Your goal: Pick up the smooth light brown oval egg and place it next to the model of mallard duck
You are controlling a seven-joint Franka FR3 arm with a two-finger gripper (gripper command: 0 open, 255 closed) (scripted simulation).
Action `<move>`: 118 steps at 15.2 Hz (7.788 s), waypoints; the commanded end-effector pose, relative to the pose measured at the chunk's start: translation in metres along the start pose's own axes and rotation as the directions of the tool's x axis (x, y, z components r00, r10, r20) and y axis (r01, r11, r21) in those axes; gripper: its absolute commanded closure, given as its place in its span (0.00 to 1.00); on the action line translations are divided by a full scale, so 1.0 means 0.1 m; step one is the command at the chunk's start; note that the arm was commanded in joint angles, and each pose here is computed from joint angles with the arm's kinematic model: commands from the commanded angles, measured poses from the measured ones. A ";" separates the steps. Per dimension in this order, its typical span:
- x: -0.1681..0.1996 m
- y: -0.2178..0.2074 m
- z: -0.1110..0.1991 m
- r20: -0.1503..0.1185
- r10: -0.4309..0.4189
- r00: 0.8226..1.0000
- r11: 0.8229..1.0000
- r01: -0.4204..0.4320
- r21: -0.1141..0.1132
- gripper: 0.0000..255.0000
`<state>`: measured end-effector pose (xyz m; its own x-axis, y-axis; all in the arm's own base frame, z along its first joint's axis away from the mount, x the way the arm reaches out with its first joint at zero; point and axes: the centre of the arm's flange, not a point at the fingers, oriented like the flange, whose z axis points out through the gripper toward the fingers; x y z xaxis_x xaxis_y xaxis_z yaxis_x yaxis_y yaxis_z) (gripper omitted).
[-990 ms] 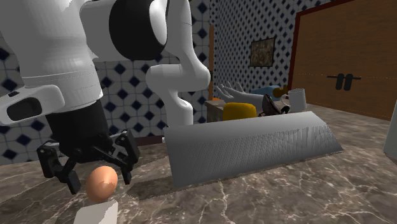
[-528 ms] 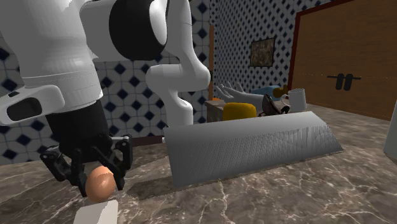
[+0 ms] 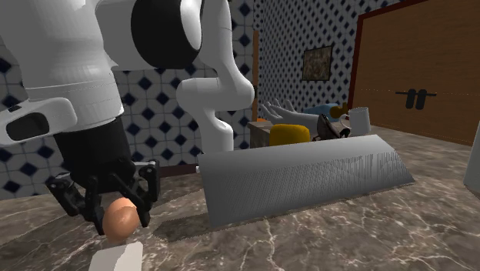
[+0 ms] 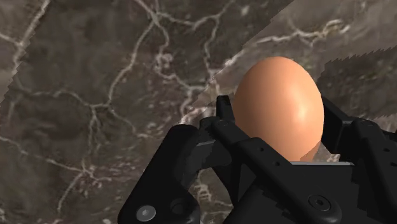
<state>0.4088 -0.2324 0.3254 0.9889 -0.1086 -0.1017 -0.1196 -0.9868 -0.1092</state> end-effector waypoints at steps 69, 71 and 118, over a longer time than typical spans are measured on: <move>-3.47 -3.20 -1.19 0.000 0.000 1.000 1.000 0.000 0.000 1.00; -3.66 -3.38 -1.15 0.000 0.000 1.000 1.000 0.000 0.000 1.00; -5.39 -4.94 0.64 0.000 0.000 1.000 1.000 0.000 0.000 1.00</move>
<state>-0.0709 0.3217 0.3763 0.9888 -0.1087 -0.1025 -0.1197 -0.9869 -0.1082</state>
